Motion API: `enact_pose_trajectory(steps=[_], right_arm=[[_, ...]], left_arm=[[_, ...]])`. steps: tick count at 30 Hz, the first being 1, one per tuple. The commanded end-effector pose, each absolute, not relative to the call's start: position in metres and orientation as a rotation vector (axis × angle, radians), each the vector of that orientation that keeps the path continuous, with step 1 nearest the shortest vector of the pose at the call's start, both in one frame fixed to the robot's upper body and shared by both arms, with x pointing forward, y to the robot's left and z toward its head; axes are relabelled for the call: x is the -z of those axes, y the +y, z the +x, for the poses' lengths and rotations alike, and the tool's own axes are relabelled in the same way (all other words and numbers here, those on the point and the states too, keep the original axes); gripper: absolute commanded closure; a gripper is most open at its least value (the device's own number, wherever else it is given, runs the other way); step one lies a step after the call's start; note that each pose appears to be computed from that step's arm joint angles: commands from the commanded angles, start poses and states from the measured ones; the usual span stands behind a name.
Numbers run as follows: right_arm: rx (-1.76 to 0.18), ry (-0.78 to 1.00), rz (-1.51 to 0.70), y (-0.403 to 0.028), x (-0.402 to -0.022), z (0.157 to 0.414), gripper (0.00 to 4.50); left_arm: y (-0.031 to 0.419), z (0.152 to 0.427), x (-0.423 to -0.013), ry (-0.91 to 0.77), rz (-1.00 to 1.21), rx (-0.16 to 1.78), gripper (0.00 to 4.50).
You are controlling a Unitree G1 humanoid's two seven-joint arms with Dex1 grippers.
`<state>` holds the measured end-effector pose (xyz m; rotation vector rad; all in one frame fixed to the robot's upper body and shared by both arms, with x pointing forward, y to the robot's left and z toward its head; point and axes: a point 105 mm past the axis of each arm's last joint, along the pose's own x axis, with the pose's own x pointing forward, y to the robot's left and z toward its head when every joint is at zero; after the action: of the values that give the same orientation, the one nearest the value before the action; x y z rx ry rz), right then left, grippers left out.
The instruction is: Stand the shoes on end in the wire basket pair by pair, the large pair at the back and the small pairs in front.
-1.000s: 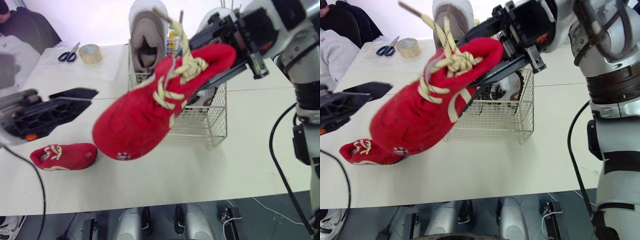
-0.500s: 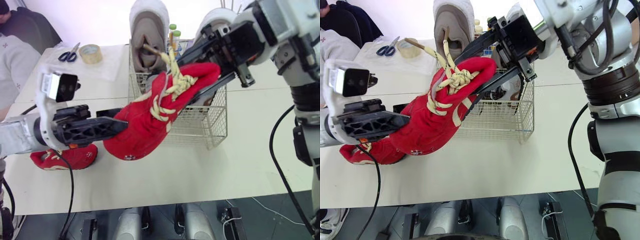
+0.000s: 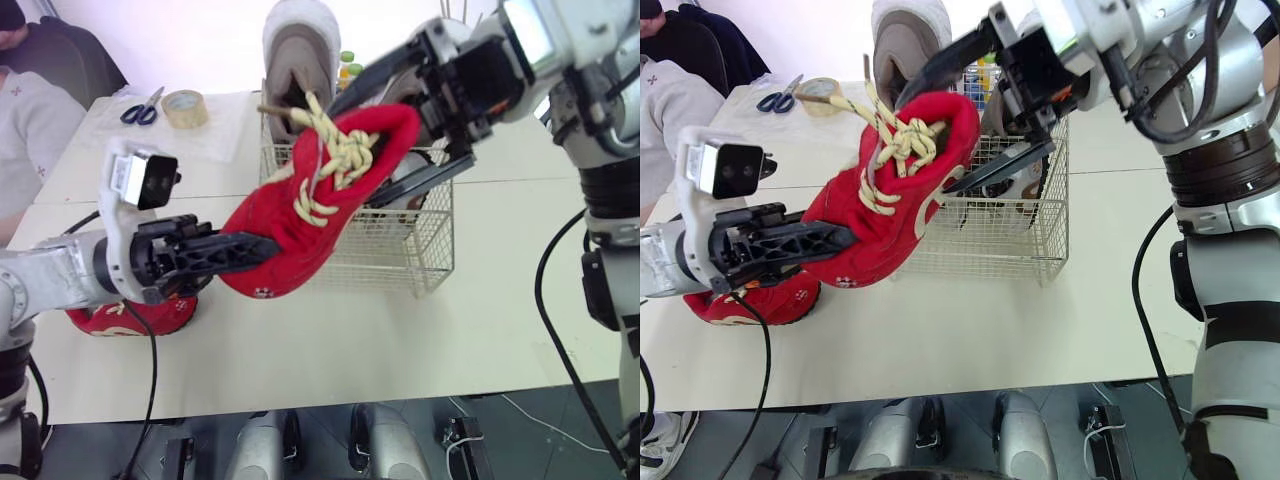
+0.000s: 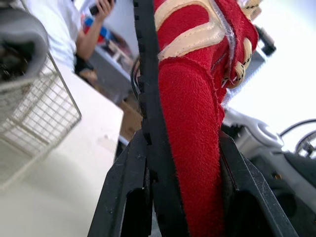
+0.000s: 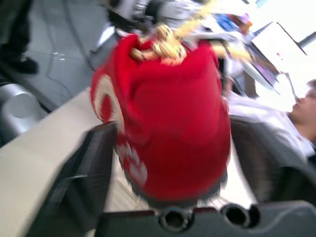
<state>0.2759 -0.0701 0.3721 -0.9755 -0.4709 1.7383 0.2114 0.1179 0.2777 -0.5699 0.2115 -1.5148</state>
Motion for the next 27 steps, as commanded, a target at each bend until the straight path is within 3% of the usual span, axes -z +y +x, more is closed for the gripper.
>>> enact_pose_trajectory(steps=[1, 4, 10, 14, 22, 27], right_arm=[[-1.493, -0.410, -0.833, -0.108, -0.390, 0.297, 0.07], [-1.314, -0.340, -0.533, -0.147, -0.386, 0.313, 0.07], [-1.435, -0.367, 0.158, -0.139, -0.392, 0.278, 0.07], [-1.378, -0.288, 0.208, -0.113, -0.367, 0.279, 0.07], [-1.518, -0.326, 0.590, -0.084, -0.383, 0.261, 0.07], [-1.565, -0.315, 0.646, -0.077, -0.390, 0.256, 0.07]], left_arm=[[0.120, 0.203, -0.296, 0.054, -0.560, 1.504, 3.17], [0.122, 0.203, -0.300, -0.044, -0.593, 1.450, 3.17], [0.123, 0.204, -0.323, -0.257, -0.685, 1.374, 3.17], [0.118, 0.211, -0.325, -0.280, -0.756, 1.366, 3.17], [0.106, 0.218, -0.317, -0.282, -0.788, 1.391, 3.17], [0.102, 0.221, -0.312, -0.273, -0.767, 1.403, 3.17]])
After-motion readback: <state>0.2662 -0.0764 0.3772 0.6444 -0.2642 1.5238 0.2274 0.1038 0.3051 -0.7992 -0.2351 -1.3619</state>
